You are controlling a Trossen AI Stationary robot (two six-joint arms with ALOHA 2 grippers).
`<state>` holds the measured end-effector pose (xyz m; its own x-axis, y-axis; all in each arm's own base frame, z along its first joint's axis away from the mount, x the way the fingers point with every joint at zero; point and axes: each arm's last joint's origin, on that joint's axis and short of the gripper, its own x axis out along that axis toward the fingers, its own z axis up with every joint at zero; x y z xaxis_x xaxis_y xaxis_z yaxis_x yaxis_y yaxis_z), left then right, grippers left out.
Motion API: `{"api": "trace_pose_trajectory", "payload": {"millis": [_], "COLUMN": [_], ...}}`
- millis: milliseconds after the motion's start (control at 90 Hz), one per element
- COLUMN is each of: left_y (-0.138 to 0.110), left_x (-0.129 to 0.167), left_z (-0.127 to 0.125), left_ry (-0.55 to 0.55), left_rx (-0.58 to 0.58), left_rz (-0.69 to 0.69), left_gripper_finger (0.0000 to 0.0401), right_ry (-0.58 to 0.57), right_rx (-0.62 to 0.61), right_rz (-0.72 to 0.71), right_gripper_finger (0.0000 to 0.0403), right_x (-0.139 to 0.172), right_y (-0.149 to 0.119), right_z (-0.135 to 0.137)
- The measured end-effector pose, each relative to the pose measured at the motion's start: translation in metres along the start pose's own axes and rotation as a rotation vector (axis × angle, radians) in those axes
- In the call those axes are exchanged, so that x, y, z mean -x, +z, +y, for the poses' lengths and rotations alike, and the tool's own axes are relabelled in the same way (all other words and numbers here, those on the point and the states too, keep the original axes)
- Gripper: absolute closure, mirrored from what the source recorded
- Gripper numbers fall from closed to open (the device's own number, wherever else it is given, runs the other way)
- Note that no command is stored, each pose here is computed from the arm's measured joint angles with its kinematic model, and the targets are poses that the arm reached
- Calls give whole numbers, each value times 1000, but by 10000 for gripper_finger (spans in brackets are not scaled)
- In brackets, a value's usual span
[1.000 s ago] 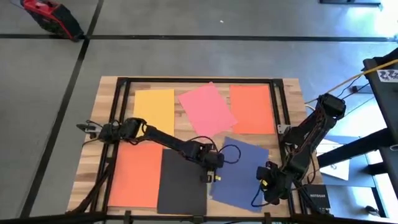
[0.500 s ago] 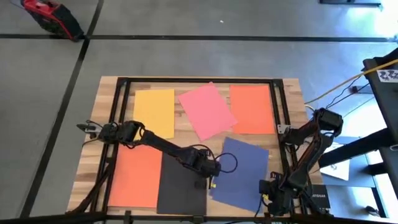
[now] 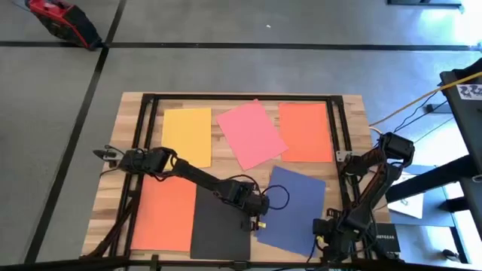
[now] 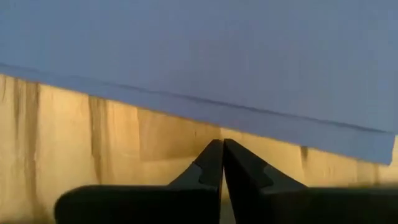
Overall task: Organize paper
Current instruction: Stack the blue paper on top of the blue paper on the table
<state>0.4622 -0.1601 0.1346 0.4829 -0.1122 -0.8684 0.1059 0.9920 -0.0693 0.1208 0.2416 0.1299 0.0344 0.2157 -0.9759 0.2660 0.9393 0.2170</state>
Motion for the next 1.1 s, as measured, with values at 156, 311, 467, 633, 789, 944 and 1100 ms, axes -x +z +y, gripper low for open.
{"api": "trace_pose_trajectory", "payload": {"millis": [156, 311, 467, 633, 789, 944, 1100], "left_y": [0, 1, 2, 2, 2, 2, 2], "left_x": [0, 0, -1, -1, -1, -1, -1], "left_z": [-1, -2, -2, -3, -3, -3, -3], "left_ry": [-1, -4, -8, -9, -9, -9, -9], "left_rx": [0, 1, 3, 4, 11, 13, 13], "left_rz": [-8, -16, -29, -30, -30, -29, -29], "left_gripper_finger": [401, 401, 401, 401, 401, 401, 401], "right_ry": [-18, -28, -35, -41, -46, -48, -51], "right_rx": [10, 0, 14, 25, 28, 30, 30], "right_rz": [-33, -55, -63, -77, -91, -95, -103], "right_gripper_finger": [403, 403, 403, 403, 403, 403, 403], "right_x": [0, 0, -1, -1, -1, -1, -1], "right_y": [4, 10, 13, 14, 14, 15, 15], "right_z": [-2, -4, -5, -5, -6, -6, -6]}}
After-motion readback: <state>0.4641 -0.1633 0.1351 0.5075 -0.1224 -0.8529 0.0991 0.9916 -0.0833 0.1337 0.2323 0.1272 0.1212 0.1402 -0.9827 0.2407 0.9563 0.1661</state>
